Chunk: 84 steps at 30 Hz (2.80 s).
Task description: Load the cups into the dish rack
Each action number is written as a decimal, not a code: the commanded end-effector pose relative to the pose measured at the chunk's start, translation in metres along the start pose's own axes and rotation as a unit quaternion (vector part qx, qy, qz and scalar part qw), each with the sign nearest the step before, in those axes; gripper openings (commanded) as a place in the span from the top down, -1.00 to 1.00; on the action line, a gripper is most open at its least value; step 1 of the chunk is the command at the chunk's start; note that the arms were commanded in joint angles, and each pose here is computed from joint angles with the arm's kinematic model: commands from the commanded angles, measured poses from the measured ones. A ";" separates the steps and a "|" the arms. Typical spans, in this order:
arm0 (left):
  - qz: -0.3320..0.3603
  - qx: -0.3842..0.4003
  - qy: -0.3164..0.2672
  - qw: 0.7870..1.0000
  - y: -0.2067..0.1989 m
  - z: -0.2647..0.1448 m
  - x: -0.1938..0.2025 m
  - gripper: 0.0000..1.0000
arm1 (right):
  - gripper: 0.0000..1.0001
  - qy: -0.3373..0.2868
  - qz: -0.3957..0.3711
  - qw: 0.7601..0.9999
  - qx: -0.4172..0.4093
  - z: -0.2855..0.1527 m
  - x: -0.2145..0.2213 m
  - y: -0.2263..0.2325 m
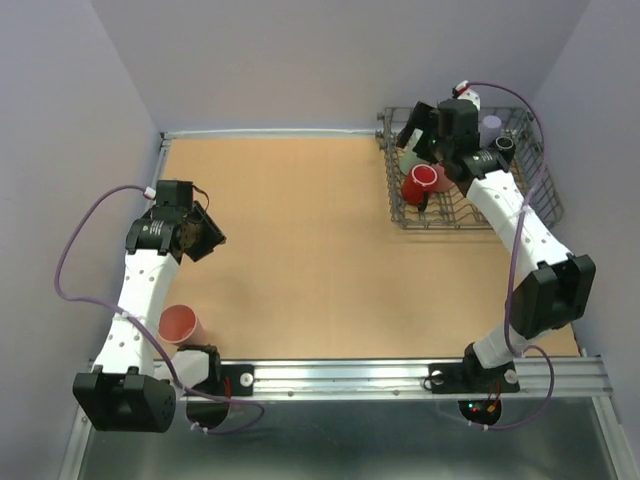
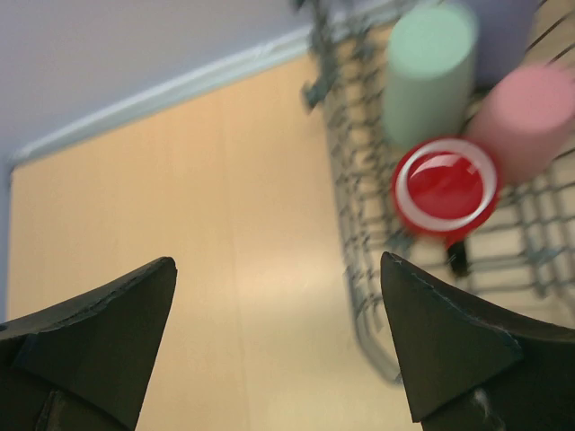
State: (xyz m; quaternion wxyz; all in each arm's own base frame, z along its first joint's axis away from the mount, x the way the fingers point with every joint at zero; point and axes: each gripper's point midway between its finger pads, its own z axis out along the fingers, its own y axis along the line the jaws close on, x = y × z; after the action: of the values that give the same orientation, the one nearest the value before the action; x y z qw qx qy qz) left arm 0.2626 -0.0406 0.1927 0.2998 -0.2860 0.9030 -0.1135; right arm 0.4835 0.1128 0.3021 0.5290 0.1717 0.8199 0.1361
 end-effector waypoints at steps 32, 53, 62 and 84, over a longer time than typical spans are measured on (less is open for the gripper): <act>-0.183 -0.111 -0.010 0.977 0.092 -0.043 0.063 -0.35 | -1.00 0.067 0.015 0.991 -0.119 -0.124 0.086 0.009; -0.258 -0.111 -0.045 0.959 0.085 -0.051 0.042 -0.35 | -1.00 0.077 0.013 0.989 -0.122 -0.135 0.102 -0.002; -0.232 -0.206 -0.096 0.946 0.129 -0.063 0.000 -0.51 | -1.00 0.088 -0.003 0.987 -0.137 -0.138 0.113 0.014; -0.270 -0.193 -0.012 0.943 0.152 -0.035 0.060 -0.51 | -1.00 0.104 -0.043 0.984 -0.139 -0.127 0.130 0.036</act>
State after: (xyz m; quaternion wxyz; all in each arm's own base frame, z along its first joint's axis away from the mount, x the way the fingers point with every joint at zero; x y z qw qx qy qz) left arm 0.1345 0.0504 0.1413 0.2198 -0.5679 0.7932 -0.0064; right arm 0.3166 0.1906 0.2380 0.4364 0.0552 0.8669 0.2344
